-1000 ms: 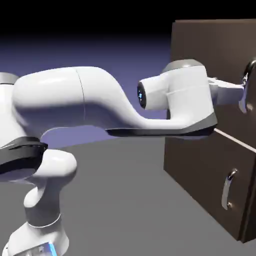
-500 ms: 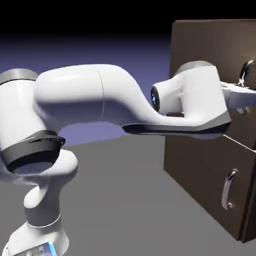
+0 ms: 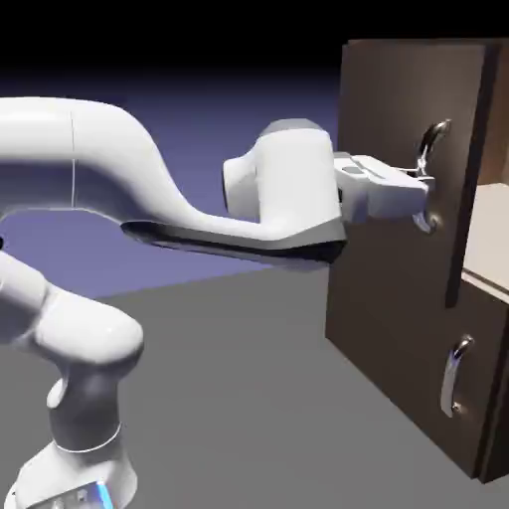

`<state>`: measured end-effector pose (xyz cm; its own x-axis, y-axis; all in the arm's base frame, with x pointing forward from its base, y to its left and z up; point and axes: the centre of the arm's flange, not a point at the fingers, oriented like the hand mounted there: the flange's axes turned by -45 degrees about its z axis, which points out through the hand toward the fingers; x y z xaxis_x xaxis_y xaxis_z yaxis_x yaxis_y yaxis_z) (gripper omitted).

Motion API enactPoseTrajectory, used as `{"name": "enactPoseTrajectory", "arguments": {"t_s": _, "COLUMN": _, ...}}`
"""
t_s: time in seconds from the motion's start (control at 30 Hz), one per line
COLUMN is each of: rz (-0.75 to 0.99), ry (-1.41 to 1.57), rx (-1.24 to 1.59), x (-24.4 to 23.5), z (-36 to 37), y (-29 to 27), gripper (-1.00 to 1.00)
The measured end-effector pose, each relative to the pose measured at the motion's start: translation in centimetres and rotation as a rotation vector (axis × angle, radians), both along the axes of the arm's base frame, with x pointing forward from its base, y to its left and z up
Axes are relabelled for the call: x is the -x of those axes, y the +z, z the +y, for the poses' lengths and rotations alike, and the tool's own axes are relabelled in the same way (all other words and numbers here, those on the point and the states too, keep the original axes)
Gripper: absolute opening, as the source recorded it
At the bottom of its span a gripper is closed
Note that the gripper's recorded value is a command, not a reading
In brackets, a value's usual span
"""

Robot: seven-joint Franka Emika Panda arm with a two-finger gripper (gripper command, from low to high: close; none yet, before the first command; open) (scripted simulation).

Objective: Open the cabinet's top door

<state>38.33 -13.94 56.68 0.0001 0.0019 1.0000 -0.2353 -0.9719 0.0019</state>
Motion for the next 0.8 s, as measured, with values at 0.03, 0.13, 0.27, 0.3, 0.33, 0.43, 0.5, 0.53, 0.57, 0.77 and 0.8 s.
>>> {"name": "enactPoseTrajectory", "arguments": {"t_s": 0.03, "rz": 0.000, "ry": -0.013, "rx": 0.000, "x": 0.5, "z": 0.3, "y": 0.0, "gripper": -1.00}}
{"name": "enactPoseTrajectory", "arguments": {"t_s": 0.13, "rz": 0.000, "ry": -0.050, "rx": 0.000, "x": 2.1, "z": 1.3, "y": 0.0, "gripper": -1.00}}
{"name": "enactPoseTrajectory", "arguments": {"t_s": 0.27, "rz": 0.000, "ry": -0.100, "rx": 0.000, "x": 4.1, "z": 2.7, "y": 0.0, "gripper": -1.00}}
{"name": "enactPoseTrajectory", "arguments": {"t_s": 0.3, "rz": 0.000, "ry": -0.113, "rx": 0.000, "x": 4.6, "z": 3.1, "y": 0.0, "gripper": -1.00}}
{"name": "enactPoseTrajectory", "arguments": {"t_s": 0.33, "rz": 0.000, "ry": -0.125, "rx": -0.001, "x": 5.1, "z": 3.5, "y": 0.0, "gripper": -1.00}}
{"name": "enactPoseTrajectory", "arguments": {"t_s": 0.43, "rz": 0.000, "ry": -0.160, "rx": 0.000, "x": 6.5, "z": 4.6, "y": 0.0, "gripper": -1.00}}
{"name": "enactPoseTrajectory", "arguments": {"t_s": 0.5, "rz": 0.000, "ry": -0.182, "rx": 0.001, "x": 7.3, "z": 5.3, "y": 0.0, "gripper": -1.00}}
{"name": "enactPoseTrajectory", "arguments": {"t_s": 0.53, "rz": 0.000, "ry": -0.193, "rx": 0.001, "x": 7.7, "z": 5.7, "y": 0.0, "gripper": -1.00}}
{"name": "enactPoseTrajectory", "arguments": {"t_s": 0.57, "rz": 0.000, "ry": -0.205, "rx": 0.000, "x": 8.1, "z": 6.1, "y": 0.0, "gripper": -1.00}}
{"name": "enactPoseTrajectory", "arguments": {"t_s": 0.77, "rz": 0.000, "ry": -0.265, "rx": 0.000, "x": 10.3, "z": 8.2, "y": 0.0, "gripper": -1.00}}
{"name": "enactPoseTrajectory", "arguments": {"t_s": 0.8, "rz": 0.000, "ry": -0.275, "rx": 0.000, "x": 10.6, "z": 8.5, "y": 0.0, "gripper": -1.00}}
